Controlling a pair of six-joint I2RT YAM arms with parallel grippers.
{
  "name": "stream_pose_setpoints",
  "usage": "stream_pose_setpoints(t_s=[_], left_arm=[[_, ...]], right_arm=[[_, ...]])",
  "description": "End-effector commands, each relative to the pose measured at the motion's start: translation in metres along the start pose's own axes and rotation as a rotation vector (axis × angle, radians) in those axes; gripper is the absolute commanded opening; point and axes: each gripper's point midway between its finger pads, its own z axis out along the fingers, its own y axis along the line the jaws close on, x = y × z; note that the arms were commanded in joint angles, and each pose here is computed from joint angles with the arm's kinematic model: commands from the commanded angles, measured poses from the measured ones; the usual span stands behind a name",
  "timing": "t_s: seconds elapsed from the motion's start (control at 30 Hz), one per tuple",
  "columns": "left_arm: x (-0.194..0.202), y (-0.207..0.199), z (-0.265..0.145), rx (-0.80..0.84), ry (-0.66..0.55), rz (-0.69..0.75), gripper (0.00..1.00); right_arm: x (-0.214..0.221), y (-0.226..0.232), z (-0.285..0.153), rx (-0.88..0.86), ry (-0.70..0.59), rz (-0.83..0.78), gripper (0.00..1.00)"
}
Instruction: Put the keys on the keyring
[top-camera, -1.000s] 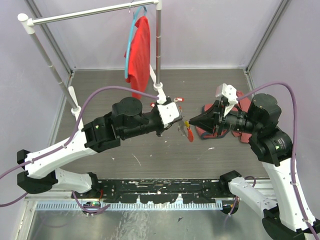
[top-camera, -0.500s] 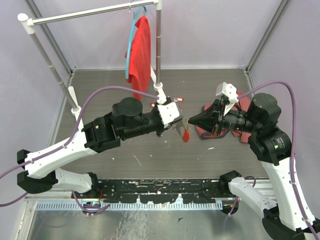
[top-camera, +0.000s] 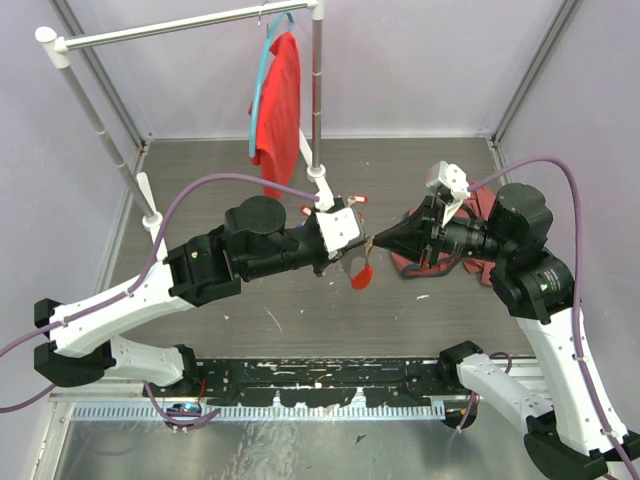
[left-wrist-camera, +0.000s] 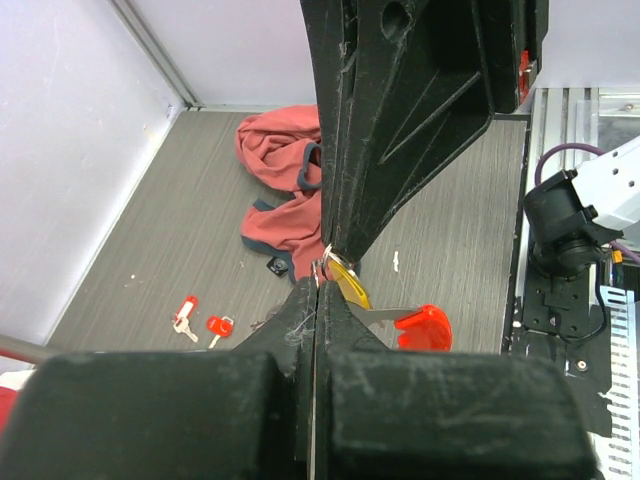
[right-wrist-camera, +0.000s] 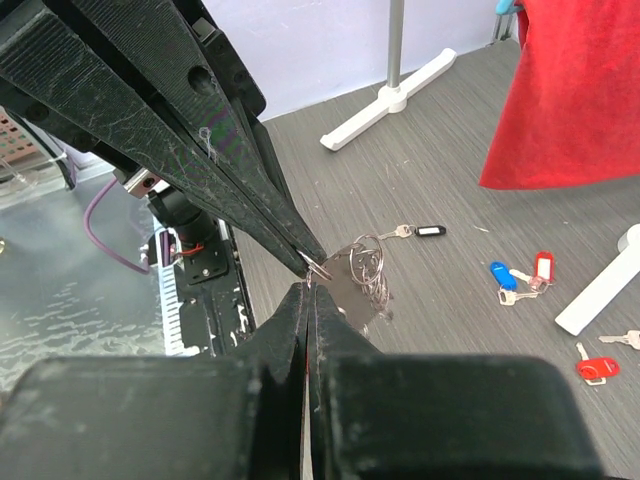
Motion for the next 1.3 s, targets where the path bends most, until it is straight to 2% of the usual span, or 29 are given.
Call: stream_pose_setpoints(t_s=[0.0, 0.63, 1.27], left_arm=[[-0.014, -0.002, -0.003, 0.012, -0.044, 0.011, 0.00], [-0.002, -0.007, 0.010, 0.029, -0.007, 0.016, 0.00], [-0.003, 0.003, 0.006, -0.032, -0.019, 0.020, 0.00]], right_arm=[[-0.015, -0.002, 0.000, 0.011, -0.049, -0.039, 0.01], [-0.021, 0.000, -0.005, 0.044, -0.076, -0.058, 0.01], [-0.011, -0.006, -0.009, 0.083, -0.024, -0.081, 0.01]])
